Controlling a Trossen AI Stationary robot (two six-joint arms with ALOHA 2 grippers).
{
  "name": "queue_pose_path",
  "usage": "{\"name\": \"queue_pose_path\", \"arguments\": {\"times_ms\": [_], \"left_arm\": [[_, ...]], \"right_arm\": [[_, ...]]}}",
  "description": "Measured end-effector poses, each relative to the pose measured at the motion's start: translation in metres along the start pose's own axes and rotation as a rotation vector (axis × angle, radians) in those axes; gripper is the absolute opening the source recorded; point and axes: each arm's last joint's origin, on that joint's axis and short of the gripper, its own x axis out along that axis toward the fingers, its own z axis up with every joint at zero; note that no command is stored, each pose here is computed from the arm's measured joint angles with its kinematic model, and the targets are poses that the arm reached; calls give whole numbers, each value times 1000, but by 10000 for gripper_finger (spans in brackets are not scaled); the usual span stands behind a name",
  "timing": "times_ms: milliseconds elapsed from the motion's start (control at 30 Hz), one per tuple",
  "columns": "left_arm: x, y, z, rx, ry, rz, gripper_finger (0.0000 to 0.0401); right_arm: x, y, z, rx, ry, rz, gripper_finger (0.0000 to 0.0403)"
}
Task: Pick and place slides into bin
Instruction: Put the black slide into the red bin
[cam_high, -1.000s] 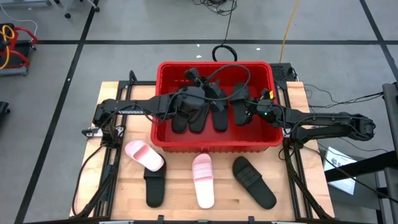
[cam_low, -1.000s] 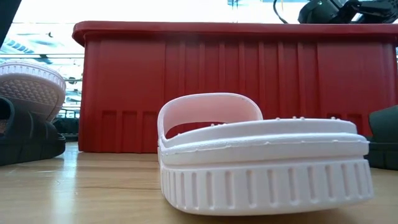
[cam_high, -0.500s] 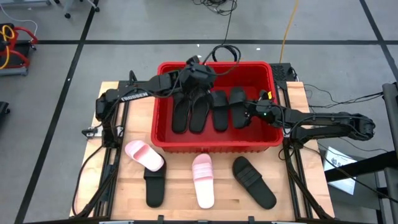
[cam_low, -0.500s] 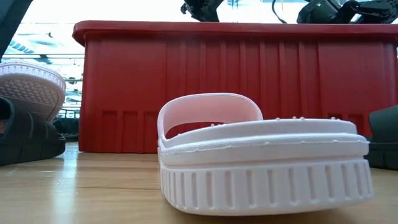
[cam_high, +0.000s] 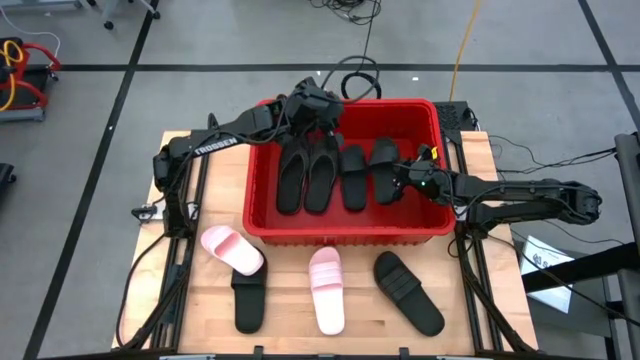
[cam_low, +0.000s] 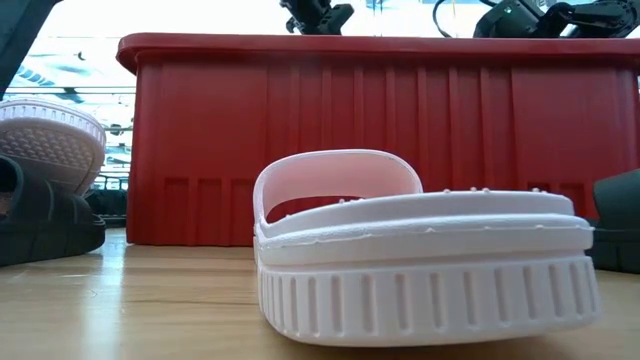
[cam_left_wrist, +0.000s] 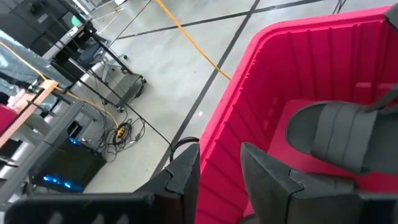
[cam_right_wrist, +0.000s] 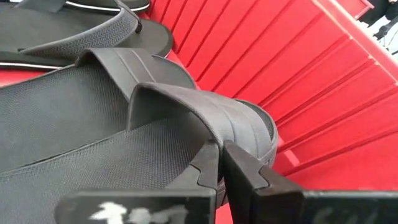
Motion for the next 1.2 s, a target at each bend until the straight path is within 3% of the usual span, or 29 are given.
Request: {"name": "queue_pose_path", "arguments": {"times_ms": [233, 833, 1033, 1200], "left_arm": [[0, 1, 0, -15, 1, 1, 122], [0, 1, -1, -32, 13, 5, 122], [0, 1, -1, -43, 15, 6, 122], [0, 1, -1, -36, 10, 7, 122]], "right_arm": [[0, 1, -2, -11, 19, 5, 21], [-1, 1, -1, -13, 4, 50, 114], [-10, -10, 13, 5, -50, 7, 125], [-25, -27, 47, 58, -134, -8, 118]]}}
